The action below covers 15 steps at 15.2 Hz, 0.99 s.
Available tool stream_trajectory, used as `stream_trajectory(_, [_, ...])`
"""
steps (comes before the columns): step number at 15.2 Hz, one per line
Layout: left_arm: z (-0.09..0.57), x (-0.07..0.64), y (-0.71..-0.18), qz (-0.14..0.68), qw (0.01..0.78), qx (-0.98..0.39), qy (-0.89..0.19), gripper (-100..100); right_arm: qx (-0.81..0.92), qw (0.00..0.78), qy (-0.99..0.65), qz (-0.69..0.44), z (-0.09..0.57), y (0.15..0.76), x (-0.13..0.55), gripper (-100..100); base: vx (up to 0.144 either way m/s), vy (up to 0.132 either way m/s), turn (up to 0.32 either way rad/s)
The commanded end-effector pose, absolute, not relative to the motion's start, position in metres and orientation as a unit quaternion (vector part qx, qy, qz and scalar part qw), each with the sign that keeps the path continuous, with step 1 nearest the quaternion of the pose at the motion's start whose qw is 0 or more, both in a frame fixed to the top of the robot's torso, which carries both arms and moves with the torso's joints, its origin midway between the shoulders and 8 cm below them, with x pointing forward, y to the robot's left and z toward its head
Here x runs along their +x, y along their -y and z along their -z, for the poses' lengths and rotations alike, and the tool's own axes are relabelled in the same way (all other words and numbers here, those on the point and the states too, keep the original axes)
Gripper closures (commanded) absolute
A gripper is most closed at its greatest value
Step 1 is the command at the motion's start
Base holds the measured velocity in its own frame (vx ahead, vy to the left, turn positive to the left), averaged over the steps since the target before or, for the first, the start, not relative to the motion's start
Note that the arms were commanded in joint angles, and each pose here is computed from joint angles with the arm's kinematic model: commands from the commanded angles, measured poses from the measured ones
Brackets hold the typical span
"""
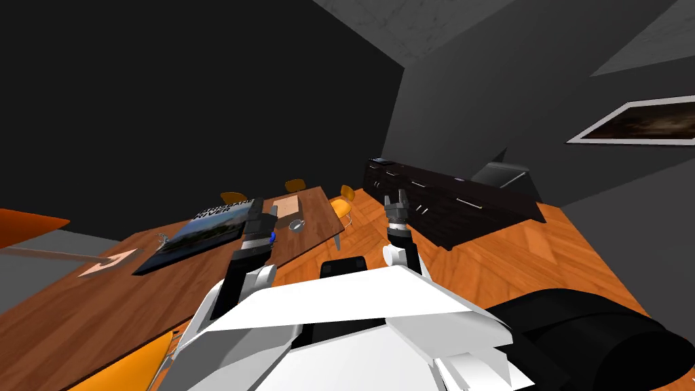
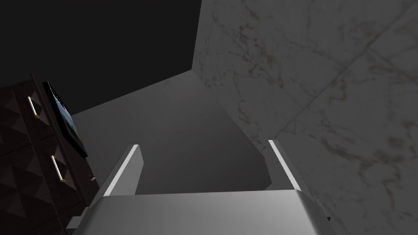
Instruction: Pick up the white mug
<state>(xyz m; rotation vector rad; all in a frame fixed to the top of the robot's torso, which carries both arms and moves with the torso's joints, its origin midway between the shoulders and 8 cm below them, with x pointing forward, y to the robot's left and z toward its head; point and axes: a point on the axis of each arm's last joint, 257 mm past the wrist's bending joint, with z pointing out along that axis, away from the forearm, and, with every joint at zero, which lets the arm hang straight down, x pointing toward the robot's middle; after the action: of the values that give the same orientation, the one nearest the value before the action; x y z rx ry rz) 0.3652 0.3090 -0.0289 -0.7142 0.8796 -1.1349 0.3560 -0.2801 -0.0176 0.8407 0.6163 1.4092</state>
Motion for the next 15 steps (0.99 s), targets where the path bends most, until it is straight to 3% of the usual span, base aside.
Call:
stream_trajectory(1, [0.042, 0.373, -0.318, 0.491, 0.693, -0.333, -0.410, -100, 0.369, 0.640, -0.270, -0.618, 0.018, 0.280, 0.356, 0, -0.043, 0.053, -0.232])
stream_trajectory(15, [0.129, 0.387, -0.412, 0.361, 0.664, -0.434, -0.490, -100, 0.369, 0.640, -0.270, -0.618, 0.018, 0.280, 0.356, 0, -0.036, 0.040, -0.205])
